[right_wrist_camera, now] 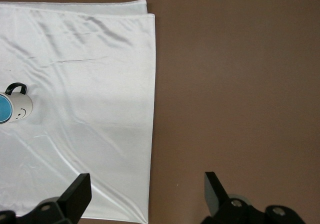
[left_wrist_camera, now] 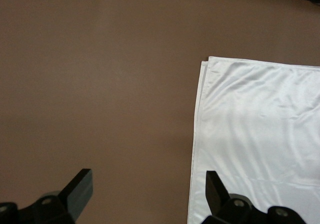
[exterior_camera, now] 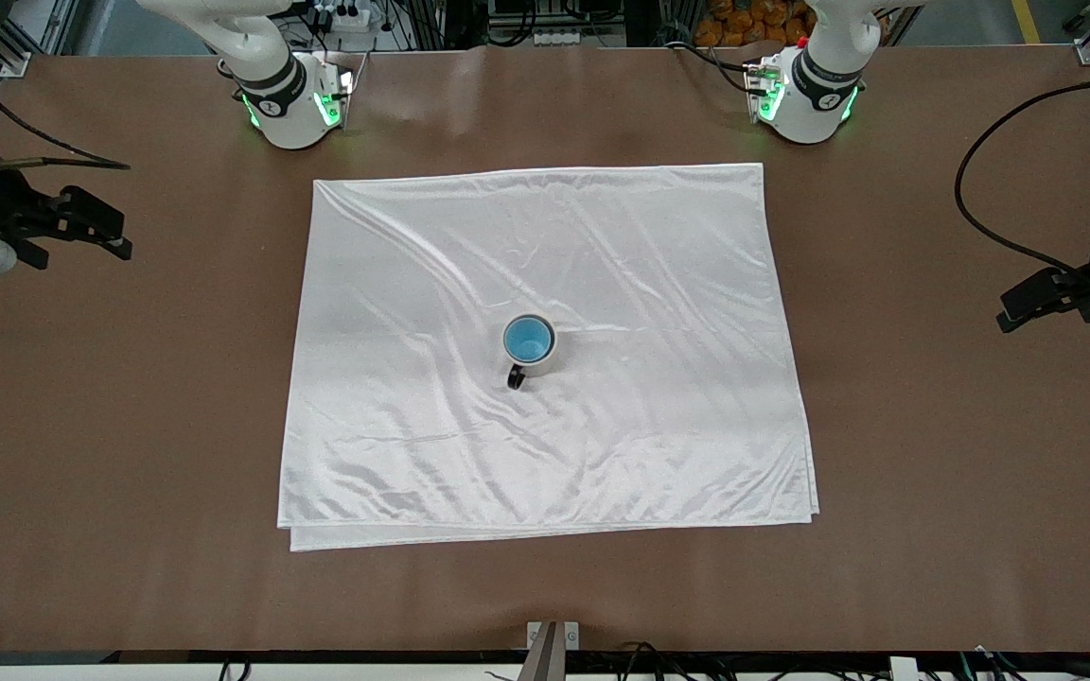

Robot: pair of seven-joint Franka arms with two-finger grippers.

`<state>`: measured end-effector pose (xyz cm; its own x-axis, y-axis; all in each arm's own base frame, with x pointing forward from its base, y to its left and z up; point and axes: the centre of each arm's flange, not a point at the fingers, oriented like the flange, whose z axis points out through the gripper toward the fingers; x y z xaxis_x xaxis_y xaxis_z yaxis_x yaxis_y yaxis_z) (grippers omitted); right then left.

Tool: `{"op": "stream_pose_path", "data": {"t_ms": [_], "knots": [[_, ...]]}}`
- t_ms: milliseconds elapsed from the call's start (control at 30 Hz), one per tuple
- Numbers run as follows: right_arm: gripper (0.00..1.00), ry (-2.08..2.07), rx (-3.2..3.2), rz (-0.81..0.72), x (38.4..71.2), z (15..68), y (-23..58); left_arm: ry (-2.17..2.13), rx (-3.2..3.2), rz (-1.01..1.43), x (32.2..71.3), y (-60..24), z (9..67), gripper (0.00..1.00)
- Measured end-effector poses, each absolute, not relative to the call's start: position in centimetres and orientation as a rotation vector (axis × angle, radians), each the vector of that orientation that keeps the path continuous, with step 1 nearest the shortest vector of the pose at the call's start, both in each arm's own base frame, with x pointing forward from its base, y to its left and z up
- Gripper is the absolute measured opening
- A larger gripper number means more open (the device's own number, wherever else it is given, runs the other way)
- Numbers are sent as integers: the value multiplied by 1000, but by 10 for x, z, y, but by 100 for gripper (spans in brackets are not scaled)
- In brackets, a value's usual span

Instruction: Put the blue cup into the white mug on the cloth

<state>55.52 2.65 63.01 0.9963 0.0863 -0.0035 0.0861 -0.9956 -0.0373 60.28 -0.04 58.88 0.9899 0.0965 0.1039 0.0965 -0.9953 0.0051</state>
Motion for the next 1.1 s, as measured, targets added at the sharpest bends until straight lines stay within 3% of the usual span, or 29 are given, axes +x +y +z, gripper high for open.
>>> {"op": "stream_pose_path", "data": {"t_ms": [1100], "knots": [[100, -133, -3102, 8, 555, 630, 26, 94, 3144, 199, 598, -16, 603, 100]]}}
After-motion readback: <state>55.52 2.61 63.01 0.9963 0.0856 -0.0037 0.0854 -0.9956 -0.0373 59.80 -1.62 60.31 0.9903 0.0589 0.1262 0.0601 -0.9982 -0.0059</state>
